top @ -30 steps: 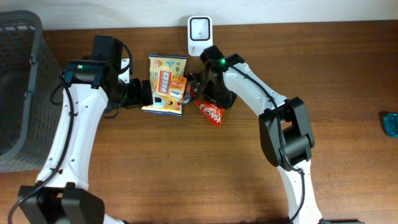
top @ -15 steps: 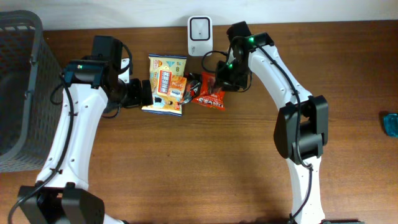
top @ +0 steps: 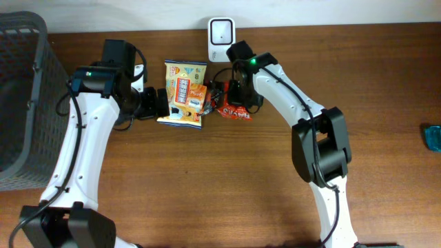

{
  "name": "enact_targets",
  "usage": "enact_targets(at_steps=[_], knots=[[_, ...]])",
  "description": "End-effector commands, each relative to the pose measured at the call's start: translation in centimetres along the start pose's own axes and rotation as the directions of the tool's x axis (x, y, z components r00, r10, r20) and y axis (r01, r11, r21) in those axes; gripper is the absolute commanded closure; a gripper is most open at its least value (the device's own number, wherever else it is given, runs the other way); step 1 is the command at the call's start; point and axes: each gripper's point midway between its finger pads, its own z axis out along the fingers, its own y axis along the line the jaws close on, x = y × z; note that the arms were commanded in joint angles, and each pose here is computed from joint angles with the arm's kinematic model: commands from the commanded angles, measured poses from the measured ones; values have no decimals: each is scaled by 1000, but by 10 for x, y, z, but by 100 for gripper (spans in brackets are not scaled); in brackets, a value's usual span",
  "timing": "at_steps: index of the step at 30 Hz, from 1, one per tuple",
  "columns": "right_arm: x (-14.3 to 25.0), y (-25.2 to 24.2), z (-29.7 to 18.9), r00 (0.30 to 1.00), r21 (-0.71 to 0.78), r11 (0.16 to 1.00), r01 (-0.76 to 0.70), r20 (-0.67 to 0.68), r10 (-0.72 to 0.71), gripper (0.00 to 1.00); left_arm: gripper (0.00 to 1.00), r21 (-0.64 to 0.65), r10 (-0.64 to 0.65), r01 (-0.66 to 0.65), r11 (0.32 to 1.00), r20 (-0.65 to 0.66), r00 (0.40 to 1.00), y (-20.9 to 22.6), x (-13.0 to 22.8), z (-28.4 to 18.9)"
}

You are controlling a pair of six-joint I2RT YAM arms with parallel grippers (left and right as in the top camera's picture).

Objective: Scan the item barcode
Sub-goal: 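Lift the red snack bag and hold it up to the scanner, then carry the red bag to the right table edge and release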

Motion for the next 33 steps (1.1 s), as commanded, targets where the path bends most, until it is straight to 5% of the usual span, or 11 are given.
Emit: enact_targets(at_steps=[1, 6, 8, 10, 12, 14, 16, 18, 23, 25, 33], knots=[[-13, 8, -12, 997, -159, 985, -60, -61, 51, 96, 1, 7, -7, 7, 1000, 1, 1000, -1, -1, -1], [-46, 15, -83, 968, -645, 733, -217, -238, 78, 96, 1, 8, -7, 7, 1000, 1, 1000, -1, -1, -1], [-59, 23, -120, 972, -815, 543, -202, -236, 7, 96, 1, 8, -7, 7, 1000, 1, 1000, -1, -1, -1], [-67, 35, -148, 981, -906, 400, -141, -183, -67, 96, 1, 8, -7, 7, 1000, 1, 1000, -1, -1, -1], [-72, 39, -154, 982, -915, 378, -139, -175, -64, 96, 1, 8, -7, 7, 1000, 1, 1000, -1, -1, -1], [-80, 40, -145, 991, -899, 425, -103, -130, -35, 96, 1, 8, -7, 7, 1000, 1, 1000, -1, -1, -1], [-96, 41, -120, 999, -828, 559, -52, -36, 40, 96, 1, 8, -7, 7, 1000, 1, 1000, -1, -1, -1], [-130, 52, -115, 979, -738, 674, 41, 164, 120, 96, 1, 8, -7, 7, 1000, 1, 1000, -1, -1, -1], [-189, 68, -131, 718, -344, 937, 63, 667, 197, 96, 1, 8, -7, 7, 1000, 1, 1000, -1, -1, -1], [-183, 84, -126, 680, -288, 956, 51, 711, 178, 96, 1, 7, -7, 7, 1000, 1, 1000, -1, -1, -1], [-180, 54, -81, 734, -203, 979, -23, 661, 154, 96, 1, 8, -7, 7, 1000, 1, 1000, -1, -1, -1]])
